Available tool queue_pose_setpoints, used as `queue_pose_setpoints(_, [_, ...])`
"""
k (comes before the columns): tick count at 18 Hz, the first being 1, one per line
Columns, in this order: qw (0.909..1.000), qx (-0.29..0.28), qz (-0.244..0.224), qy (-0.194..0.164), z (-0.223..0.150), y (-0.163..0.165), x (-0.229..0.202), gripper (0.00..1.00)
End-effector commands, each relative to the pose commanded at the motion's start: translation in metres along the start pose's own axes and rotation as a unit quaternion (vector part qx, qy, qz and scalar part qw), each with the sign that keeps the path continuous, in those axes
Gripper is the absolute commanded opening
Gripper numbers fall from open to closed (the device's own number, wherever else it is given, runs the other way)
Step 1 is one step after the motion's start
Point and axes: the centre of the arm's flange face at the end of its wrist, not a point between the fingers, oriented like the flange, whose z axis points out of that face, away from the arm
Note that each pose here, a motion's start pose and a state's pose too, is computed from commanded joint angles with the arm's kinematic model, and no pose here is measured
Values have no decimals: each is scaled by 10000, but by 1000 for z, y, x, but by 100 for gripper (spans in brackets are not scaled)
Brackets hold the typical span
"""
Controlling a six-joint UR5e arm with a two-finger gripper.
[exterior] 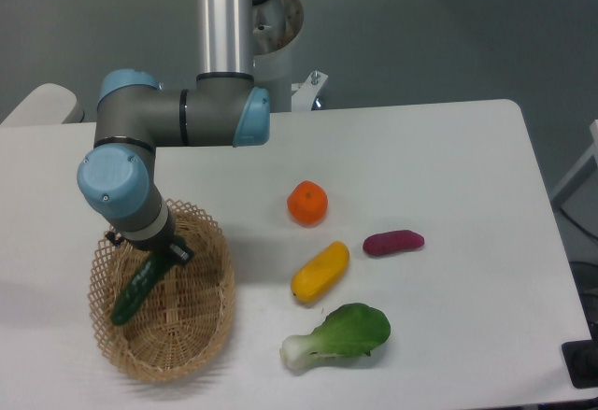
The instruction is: Place the cucumber in the basket
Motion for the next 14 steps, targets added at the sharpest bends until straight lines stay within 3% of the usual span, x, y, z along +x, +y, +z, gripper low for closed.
queue_pose_setpoints(5, [9993,268,-114,-213,-36,-5,-19,100])
queue_pose_setpoints(10, [9940,715,-584,-590,-95,20,-91,100])
queue_pose_setpoints(14, [9929,813,1,-869,-127,57,-141,100])
